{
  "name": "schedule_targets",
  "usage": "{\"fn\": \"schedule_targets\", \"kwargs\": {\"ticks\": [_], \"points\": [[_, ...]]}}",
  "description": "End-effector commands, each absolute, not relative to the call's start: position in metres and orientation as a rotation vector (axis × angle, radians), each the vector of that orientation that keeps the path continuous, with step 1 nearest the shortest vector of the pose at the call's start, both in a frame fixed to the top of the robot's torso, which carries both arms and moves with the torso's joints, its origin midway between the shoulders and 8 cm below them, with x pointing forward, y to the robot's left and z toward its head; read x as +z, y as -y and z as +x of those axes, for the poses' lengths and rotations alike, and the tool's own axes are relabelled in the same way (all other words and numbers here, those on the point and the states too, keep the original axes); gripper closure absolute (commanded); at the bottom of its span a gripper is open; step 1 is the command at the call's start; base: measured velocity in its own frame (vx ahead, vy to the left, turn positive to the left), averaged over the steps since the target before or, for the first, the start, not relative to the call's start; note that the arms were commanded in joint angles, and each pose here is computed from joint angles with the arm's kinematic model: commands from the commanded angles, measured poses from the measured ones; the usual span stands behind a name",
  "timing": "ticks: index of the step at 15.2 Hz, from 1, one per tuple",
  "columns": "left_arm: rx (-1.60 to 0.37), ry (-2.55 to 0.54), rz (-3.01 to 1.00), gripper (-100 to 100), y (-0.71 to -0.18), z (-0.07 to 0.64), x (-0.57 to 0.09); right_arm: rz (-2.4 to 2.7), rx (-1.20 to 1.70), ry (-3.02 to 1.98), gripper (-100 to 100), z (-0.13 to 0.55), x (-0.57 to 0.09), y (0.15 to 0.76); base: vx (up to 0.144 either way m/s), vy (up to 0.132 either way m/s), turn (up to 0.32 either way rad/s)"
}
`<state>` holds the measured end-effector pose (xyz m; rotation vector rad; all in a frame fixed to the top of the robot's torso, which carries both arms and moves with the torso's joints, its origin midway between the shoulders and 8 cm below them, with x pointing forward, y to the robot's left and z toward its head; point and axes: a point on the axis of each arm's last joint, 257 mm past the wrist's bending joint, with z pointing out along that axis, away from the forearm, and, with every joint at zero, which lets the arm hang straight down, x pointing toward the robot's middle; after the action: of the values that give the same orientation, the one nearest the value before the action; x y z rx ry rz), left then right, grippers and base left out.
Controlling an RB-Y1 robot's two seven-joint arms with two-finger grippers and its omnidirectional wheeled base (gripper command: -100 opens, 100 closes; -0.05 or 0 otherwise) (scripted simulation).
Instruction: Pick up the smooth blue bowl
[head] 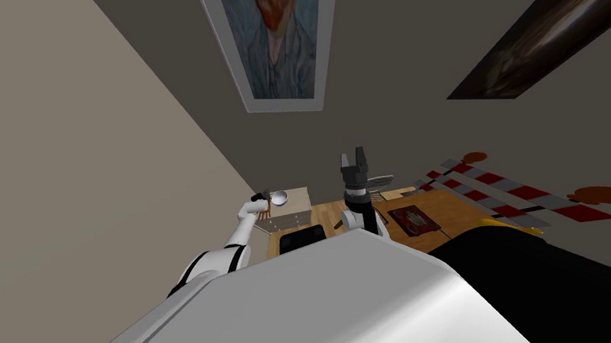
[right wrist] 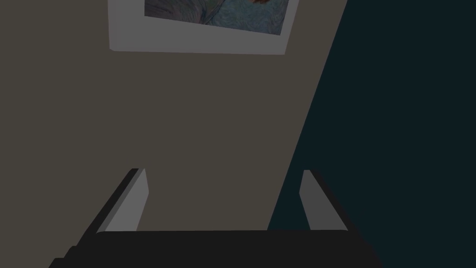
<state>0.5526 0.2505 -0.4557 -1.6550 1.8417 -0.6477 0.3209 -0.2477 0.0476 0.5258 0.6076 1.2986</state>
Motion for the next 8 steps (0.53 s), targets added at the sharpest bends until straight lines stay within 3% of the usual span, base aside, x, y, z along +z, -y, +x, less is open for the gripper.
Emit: {"fn": "schedule_targets", "kwargs": {"ticks": [1,8], "points": [[-0.603,-1.876,-1.690,-100,-0.252,0.542,-0.469,0.526,1.299,-0.608,0,0.321,0.048,0.248,0.010,-0.022,-0.002],[-0.501,-1.963,-1.762,-100,-0.246,0.526,-0.489,0.526,1.299,-0.608,0,0.321,0.048,0.248,0.009,-0.018,-0.003]]}}
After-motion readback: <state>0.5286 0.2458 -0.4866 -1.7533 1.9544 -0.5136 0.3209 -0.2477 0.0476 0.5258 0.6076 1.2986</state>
